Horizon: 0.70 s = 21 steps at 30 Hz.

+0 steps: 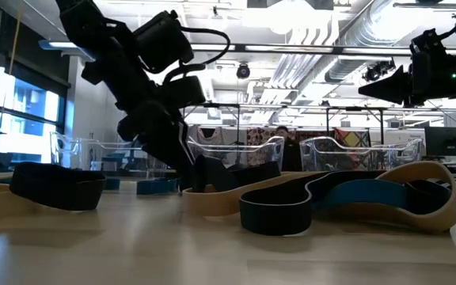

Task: Sort rubber bands into baskets
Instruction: Put the black rubber band into the left transparent bin

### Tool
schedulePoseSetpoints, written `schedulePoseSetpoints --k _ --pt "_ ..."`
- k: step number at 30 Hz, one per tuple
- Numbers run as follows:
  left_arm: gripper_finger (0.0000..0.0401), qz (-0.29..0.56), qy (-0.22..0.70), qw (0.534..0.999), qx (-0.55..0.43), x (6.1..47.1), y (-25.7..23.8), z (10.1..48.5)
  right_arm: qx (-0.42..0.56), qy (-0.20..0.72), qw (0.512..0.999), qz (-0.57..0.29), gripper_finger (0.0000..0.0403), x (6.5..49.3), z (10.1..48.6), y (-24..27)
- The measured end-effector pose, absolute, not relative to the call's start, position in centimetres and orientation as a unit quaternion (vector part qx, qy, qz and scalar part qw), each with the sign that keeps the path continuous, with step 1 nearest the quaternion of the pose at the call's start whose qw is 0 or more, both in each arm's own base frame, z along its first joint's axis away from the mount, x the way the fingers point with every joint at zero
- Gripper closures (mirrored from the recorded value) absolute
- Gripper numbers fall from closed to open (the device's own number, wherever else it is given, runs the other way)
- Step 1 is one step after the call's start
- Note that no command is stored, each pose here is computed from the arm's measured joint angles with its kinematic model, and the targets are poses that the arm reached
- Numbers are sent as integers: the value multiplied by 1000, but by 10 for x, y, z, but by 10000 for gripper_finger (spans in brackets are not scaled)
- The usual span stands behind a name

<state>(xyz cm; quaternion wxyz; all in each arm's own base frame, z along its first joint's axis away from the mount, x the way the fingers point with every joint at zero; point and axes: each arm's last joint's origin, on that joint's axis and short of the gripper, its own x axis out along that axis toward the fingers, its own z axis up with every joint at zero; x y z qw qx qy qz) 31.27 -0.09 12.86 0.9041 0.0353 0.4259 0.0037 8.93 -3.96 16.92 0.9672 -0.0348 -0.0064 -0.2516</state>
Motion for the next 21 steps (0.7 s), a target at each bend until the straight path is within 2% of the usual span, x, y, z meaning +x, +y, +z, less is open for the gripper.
schedulePoseSetpoints --k 21 --pt "296 6 426 904 38 313 8 129 -35 -6 967 -252 403 89 169 -40"
